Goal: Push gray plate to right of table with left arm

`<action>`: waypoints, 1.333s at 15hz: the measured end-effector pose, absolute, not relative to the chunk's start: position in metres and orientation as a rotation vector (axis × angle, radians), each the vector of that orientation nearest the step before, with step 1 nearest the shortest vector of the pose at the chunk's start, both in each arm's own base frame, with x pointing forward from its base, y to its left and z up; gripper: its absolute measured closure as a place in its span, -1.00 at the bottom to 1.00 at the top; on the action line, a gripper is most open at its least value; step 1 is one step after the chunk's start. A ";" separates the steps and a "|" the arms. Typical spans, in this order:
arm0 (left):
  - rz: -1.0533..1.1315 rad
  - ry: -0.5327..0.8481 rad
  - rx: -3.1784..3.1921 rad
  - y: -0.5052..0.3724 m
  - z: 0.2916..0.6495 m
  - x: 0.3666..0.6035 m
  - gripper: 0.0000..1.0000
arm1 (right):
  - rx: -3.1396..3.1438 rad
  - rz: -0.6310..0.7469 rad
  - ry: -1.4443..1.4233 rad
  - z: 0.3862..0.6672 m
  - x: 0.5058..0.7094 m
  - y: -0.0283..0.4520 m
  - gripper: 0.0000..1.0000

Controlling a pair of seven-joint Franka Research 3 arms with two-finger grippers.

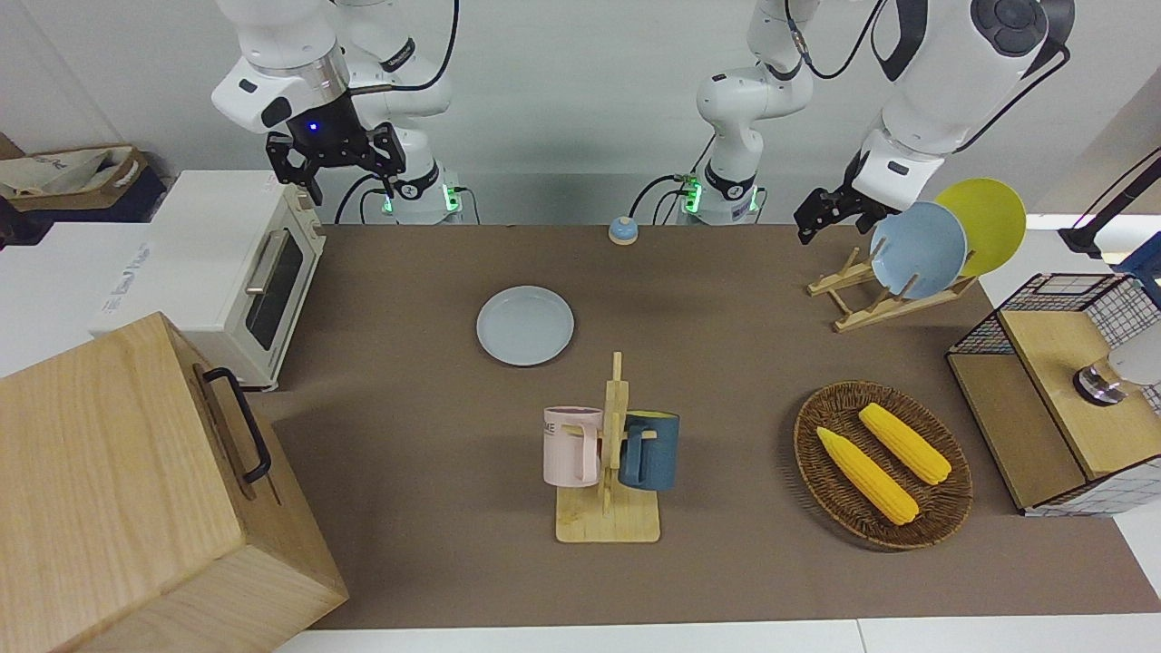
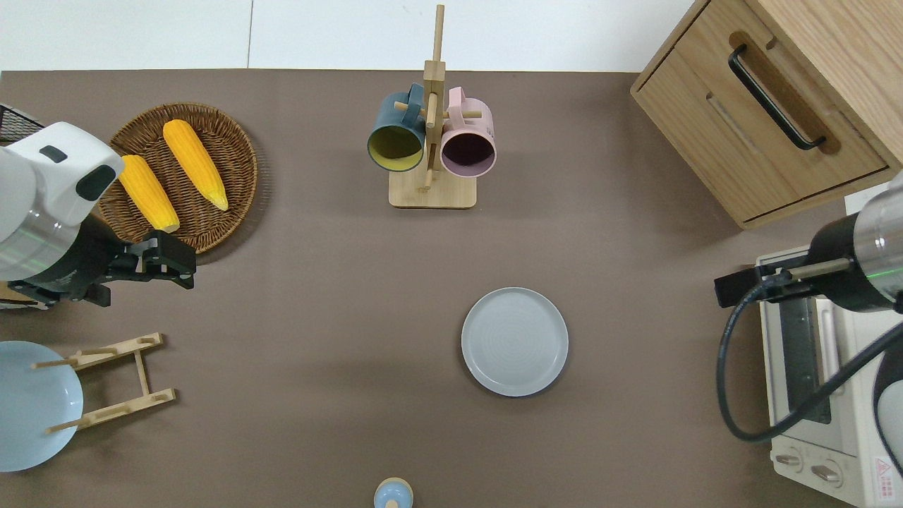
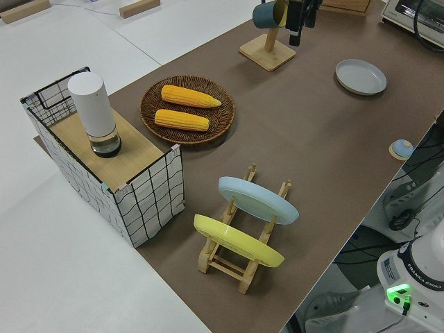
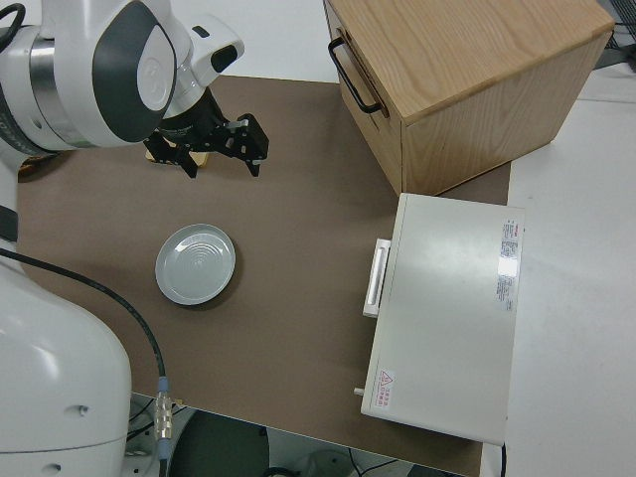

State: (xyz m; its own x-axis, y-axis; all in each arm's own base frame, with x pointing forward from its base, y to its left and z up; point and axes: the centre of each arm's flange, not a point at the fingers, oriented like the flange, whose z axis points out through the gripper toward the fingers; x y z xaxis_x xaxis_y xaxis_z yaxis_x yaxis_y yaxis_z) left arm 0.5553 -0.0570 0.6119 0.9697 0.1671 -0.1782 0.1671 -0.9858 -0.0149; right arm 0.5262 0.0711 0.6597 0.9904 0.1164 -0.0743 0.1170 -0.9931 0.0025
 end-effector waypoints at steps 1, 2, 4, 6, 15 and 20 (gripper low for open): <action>-0.278 0.263 3.117 -0.057 0.614 0.555 -0.99 | 3.127 -0.116 0.183 0.660 0.526 0.071 -0.97; -0.275 0.262 3.117 -0.057 0.616 0.555 -0.99 | 3.127 -0.116 0.183 0.660 0.526 0.071 -0.97; -0.273 0.260 3.118 -0.057 0.616 0.555 -0.99 | 3.127 -0.116 0.183 0.660 0.526 0.071 -0.97; -0.269 0.249 3.144 -0.058 0.616 0.555 -0.99 | 3.127 -0.116 0.183 0.660 0.526 0.071 -0.97; -0.254 0.221 3.161 -0.037 0.620 0.556 -0.99 | 3.127 -0.116 0.183 0.660 0.526 0.071 -0.97; -0.230 0.167 3.166 -0.050 0.629 0.551 -0.99 | 3.127 -0.116 0.183 0.660 0.526 0.071 -0.97</action>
